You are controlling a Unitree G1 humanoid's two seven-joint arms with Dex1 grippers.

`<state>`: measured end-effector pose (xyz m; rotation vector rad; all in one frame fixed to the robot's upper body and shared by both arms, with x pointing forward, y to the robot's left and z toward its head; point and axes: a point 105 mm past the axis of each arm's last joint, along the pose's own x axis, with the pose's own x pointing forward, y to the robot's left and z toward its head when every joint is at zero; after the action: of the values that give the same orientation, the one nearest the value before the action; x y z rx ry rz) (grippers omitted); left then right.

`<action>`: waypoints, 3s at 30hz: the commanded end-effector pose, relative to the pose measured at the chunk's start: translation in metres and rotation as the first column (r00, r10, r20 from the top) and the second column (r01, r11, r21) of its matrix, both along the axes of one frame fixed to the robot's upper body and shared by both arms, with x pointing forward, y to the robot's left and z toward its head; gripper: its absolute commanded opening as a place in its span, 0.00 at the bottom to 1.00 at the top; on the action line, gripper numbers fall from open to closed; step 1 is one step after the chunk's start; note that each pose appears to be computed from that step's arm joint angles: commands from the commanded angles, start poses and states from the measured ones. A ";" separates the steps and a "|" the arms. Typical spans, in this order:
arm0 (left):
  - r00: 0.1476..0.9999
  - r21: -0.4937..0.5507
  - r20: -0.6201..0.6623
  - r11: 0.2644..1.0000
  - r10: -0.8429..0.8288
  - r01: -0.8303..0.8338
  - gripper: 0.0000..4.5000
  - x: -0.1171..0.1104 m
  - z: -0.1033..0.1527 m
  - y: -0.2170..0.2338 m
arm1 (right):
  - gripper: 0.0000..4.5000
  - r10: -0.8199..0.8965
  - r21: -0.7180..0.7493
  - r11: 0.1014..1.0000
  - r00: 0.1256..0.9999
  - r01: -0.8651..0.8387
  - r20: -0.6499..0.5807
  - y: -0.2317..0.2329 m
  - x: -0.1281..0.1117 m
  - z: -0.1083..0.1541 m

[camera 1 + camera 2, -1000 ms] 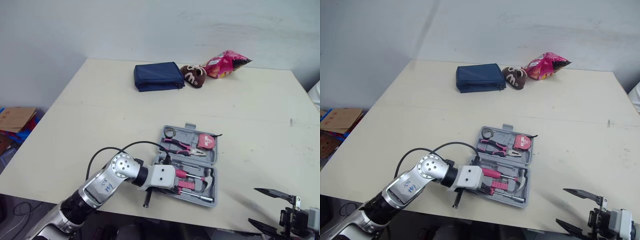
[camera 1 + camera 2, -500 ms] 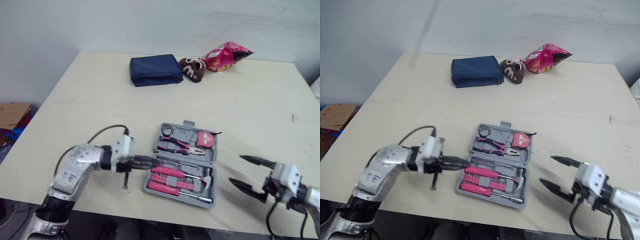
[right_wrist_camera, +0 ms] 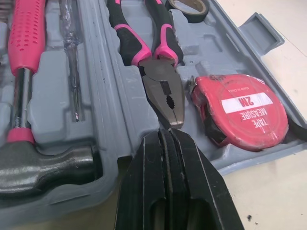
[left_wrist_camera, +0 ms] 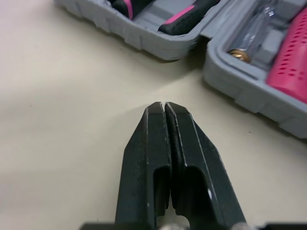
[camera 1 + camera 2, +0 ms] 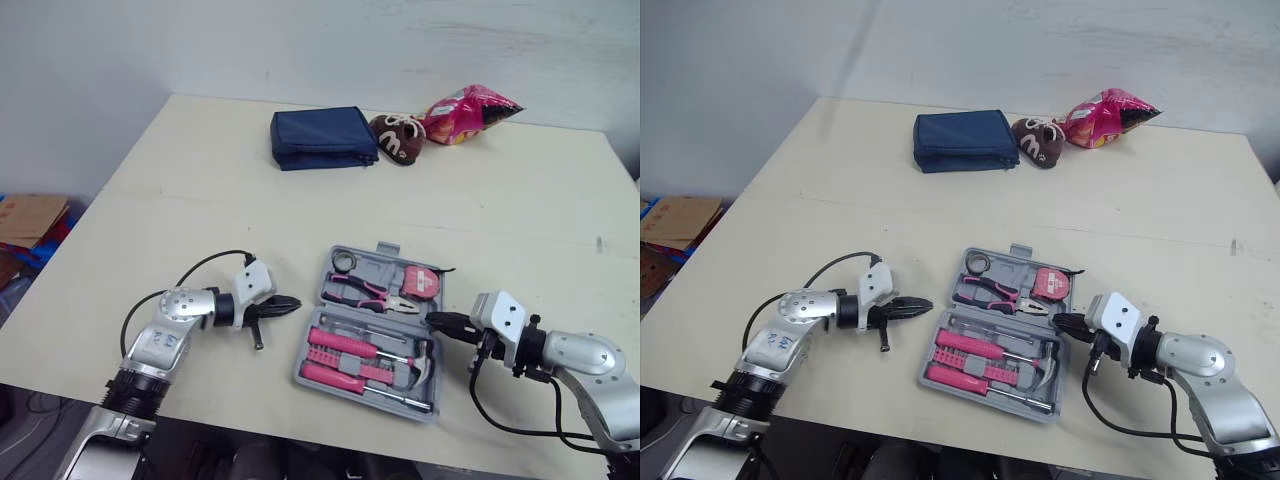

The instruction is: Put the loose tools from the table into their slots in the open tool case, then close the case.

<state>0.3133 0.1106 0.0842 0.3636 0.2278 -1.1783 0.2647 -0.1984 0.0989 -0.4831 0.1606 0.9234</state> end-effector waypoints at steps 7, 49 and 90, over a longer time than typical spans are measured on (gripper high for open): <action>0.999 -0.026 0.025 0.999 -0.029 0.030 0.00 -0.005 0.011 -0.016 | 0.02 -0.035 -0.012 0.999 0.999 0.035 0.029 -0.037 -0.012 0.014; 0.940 -0.059 -0.159 0.948 0.301 -0.313 0.99 0.016 0.052 0.033 | 0.99 -0.450 -0.012 0.881 0.829 0.473 -0.330 -0.065 0.014 0.035; 0.860 0.081 -0.337 0.922 0.383 -0.379 0.01 0.029 0.051 -0.049 | 0.00 -0.495 0.099 0.781 0.708 0.616 -0.503 0.025 0.060 0.052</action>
<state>0.3443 0.0708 0.1344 0.1136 0.6197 -0.8060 0.3222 -0.1821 0.1339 0.0707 0.6859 0.3824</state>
